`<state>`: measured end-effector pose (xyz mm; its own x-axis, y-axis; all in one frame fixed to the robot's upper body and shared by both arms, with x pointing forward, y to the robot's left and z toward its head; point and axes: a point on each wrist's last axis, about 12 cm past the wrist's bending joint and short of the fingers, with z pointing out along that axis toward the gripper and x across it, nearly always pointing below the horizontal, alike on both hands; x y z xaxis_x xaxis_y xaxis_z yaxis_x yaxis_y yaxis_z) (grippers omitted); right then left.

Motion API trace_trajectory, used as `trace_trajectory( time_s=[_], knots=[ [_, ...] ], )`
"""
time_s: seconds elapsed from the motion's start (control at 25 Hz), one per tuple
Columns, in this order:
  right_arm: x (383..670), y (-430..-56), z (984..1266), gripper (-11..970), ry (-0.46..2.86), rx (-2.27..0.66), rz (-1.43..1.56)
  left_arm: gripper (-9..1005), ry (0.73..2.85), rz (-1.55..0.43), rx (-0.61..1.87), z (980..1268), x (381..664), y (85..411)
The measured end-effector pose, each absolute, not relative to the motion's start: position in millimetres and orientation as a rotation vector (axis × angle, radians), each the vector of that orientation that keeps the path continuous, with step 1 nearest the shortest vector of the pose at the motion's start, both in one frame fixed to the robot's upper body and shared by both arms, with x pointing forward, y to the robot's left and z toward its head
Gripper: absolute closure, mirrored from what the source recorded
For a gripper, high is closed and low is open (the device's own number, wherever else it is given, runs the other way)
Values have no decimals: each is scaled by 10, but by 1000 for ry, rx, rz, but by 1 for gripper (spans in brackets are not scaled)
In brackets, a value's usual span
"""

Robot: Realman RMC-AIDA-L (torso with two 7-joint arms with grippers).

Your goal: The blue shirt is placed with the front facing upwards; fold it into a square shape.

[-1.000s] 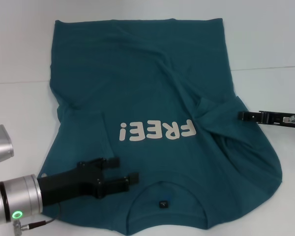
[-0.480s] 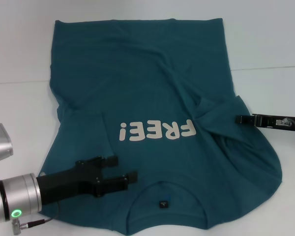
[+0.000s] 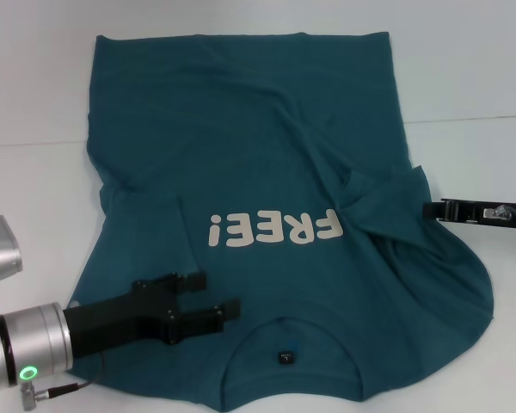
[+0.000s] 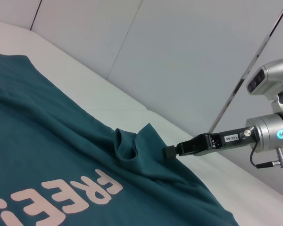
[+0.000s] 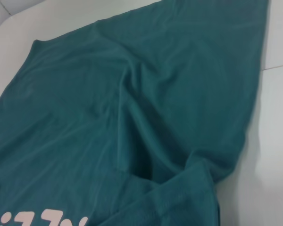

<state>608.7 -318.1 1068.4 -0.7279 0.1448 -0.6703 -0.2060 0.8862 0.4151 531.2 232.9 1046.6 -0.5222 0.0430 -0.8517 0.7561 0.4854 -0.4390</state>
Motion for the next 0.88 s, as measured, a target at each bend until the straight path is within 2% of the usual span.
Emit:
trace_trajectory(
  time_s=[0.12, 0.28, 0.88],
  knots=[
    [6078, -3191, 10687, 913, 2306, -47, 616, 109, 1904, -1090, 664, 10469, 5314, 2328],
    [6037, -3266, 10747, 960, 2285, -55, 625, 109, 1902, -1089, 664, 10476, 5324, 2325],
    [5779, -3310, 10947, 960, 2172, -224, 824, 108, 1896, -1096, 653, 10478, 5328, 2310]
  ],
)
